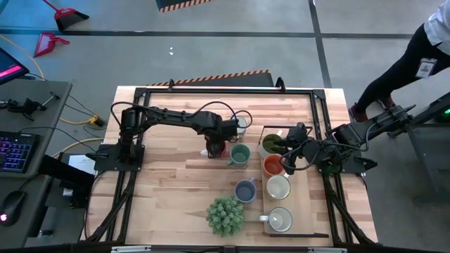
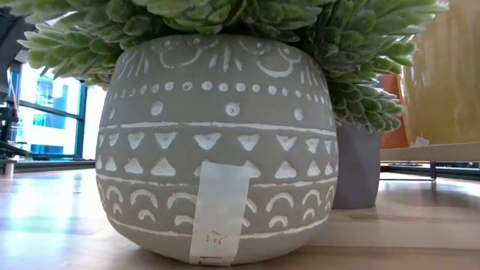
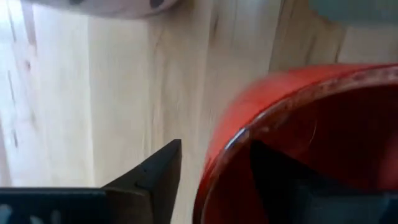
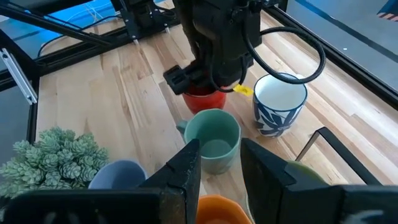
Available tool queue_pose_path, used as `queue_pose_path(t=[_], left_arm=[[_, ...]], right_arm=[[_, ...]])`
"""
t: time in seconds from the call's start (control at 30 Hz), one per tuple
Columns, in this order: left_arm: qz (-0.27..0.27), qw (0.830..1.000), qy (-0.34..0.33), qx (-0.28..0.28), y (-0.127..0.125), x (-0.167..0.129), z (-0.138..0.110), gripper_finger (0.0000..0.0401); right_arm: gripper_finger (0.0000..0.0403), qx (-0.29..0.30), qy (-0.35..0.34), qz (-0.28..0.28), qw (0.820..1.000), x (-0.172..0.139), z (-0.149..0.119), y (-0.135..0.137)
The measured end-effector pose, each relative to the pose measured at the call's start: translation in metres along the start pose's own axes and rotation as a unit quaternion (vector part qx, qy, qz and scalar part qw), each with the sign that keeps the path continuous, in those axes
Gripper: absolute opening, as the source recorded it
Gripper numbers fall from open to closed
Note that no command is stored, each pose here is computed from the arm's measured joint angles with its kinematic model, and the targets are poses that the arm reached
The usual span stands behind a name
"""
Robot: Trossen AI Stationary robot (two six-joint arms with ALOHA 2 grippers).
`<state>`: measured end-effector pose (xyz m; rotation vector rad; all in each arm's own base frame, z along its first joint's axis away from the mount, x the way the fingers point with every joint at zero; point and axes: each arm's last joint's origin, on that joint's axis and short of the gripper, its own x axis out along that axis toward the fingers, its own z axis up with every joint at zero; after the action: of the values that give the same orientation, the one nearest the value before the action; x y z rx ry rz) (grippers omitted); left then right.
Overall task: Place coffee mugs
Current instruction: Put the red mug on the shelf
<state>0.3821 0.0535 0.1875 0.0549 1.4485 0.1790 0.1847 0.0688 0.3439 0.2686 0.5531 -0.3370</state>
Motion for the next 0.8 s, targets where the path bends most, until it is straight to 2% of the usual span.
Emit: queue_pose_path(t=[0.23,0.4,0.57,0.7,0.8], left_arm=[[0.002,1.000,0.012,0.005,0.007,-0.049,0.003,0.0201],[0.006,1.000,0.009,0.004,0.015,-0.098,-0.005,0.0202],[0.006,1.000,0.010,-0.004,0.019,-0.142,-0.039,0.0202],[-0.003,0.999,-0.016,-0.048,0.017,-0.167,-0.074,0.0202],[-0.006,0.998,-0.028,-0.059,0.009,-0.176,-0.108,0.0202]], right_arm=[[0.0094,-0.009,-0.007,0.002,1.000,0.000,0.001,0.001],[0.0094,-0.066,-0.029,0.023,0.997,0.000,0.006,0.005],[0.0094,-0.109,-0.044,0.028,0.993,-0.001,0.009,0.007],[0.0094,-0.093,-0.063,0.025,0.993,0.001,0.015,0.005],[0.0094,-0.087,-0.069,0.051,0.993,0.007,0.023,0.002]])
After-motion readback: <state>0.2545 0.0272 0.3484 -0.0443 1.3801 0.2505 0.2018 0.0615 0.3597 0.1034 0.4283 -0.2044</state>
